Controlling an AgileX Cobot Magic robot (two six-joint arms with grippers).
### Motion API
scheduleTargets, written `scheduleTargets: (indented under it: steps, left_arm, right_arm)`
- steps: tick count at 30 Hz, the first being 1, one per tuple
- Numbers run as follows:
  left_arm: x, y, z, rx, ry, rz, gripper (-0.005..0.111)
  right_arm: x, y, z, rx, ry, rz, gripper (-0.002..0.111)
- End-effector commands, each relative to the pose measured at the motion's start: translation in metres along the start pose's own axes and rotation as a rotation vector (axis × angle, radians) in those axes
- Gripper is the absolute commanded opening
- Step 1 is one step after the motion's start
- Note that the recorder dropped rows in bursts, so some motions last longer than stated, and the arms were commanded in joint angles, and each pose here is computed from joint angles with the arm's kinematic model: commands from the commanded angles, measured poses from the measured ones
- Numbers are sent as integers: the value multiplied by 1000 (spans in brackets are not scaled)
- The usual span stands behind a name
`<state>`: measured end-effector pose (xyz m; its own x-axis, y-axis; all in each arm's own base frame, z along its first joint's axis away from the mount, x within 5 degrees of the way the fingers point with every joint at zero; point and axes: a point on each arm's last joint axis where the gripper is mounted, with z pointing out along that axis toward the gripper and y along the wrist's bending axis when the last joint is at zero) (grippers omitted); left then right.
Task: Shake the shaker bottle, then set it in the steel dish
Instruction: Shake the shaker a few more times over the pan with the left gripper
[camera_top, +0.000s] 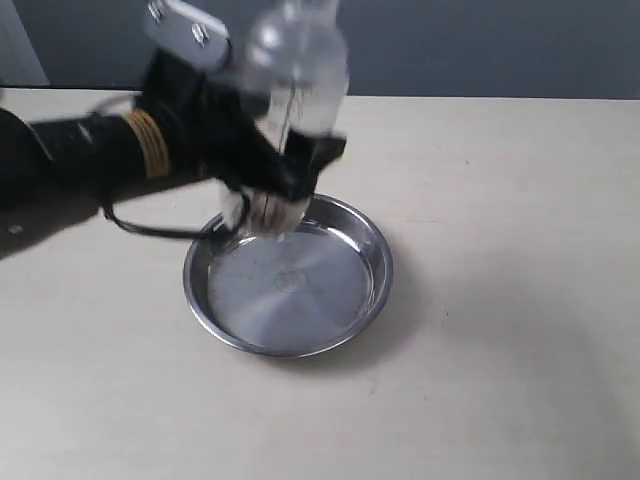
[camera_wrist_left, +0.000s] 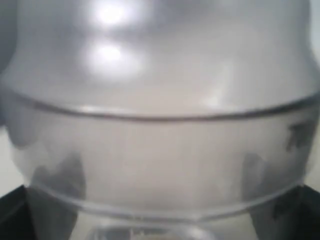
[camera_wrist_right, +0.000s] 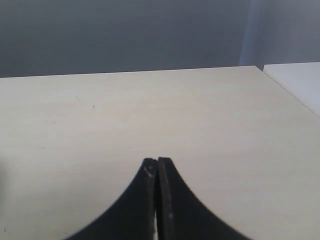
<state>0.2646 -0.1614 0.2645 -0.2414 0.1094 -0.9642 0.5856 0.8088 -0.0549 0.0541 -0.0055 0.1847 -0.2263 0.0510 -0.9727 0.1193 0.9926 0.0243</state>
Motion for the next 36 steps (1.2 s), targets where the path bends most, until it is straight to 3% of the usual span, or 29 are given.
scheduleTargets:
  steps: [1,2,6,7,8,11,12,13,16,17,18,19,21,23,25,28,30,33,34,36]
  left_arm:
    - [28,2,12,7,49,-45,0]
    - [31,2,15,8,53,-61,0]
    - [-36,-6,-12,64,-248,26,0]
    - [-39,-4,-14,50,-247,29,0]
    - [-31,-3,-11,38,-203,18,0]
    - [38,3,19,10,45,-64,0]
    - [45,4,23,12,46,-121,0]
    - [37,3,21,26,0,-144,0]
    - [-32,-7,-5,102,-287,-20,0]
    - [-49,-7,-13,88,-319,1,0]
    - [-51,-4,-13,58,-279,-6,0]
    - [-38,-1,-6,31,-190,-14,0]
    - [19,6,19,-12,61,-59,0]
    - [52,10,33,-40,186,-172,0]
    - [34,6,24,-11,129,-207,0]
    - [-28,-4,-5,84,-160,-7,0]
    - [-17,1,-1,38,-118,-41,0]
    - [40,6,23,18,76,-102,0]
    - [41,6,24,21,71,-137,0]
    - [3,0,9,75,-104,-115,0]
  right_arm:
    - [-1,0,0,4,-16,0,-1]
    - [-1,0,0,4,-16,0,-1]
    - [-1,0,0,4,-16,0,-1]
    - [-1,0,0,4,-16,0,-1]
    - [-1,0,0,4,-16,0,-1]
    - [-1,0,0,4,-16,0,-1]
    - [-1,0,0,4,-16,0,-1]
    - [-1,0,0,4,-16,0,-1]
    - [-1,0,0,4,-16,0,-1]
    - [-1,0,0,4,-16,0,-1]
    - [-1,0,0,4,-16,0,-1]
    - [-1,0,0,4,-16,0,-1]
    - [-1,0,0,4,-16,0,-1]
    - [-1,0,0,4,-16,0,-1]
    - [-1,0,0,4,-16,0,-1]
    - [-1,0,0,4,-16,0,-1]
    - [-1,0,0,4,-16,0,-1]
    - [-1,0,0,4,-16,0,-1]
    - [-1,0,0,4,-16,0,-1]
    - [-1,0,0,4,-16,0,-1]
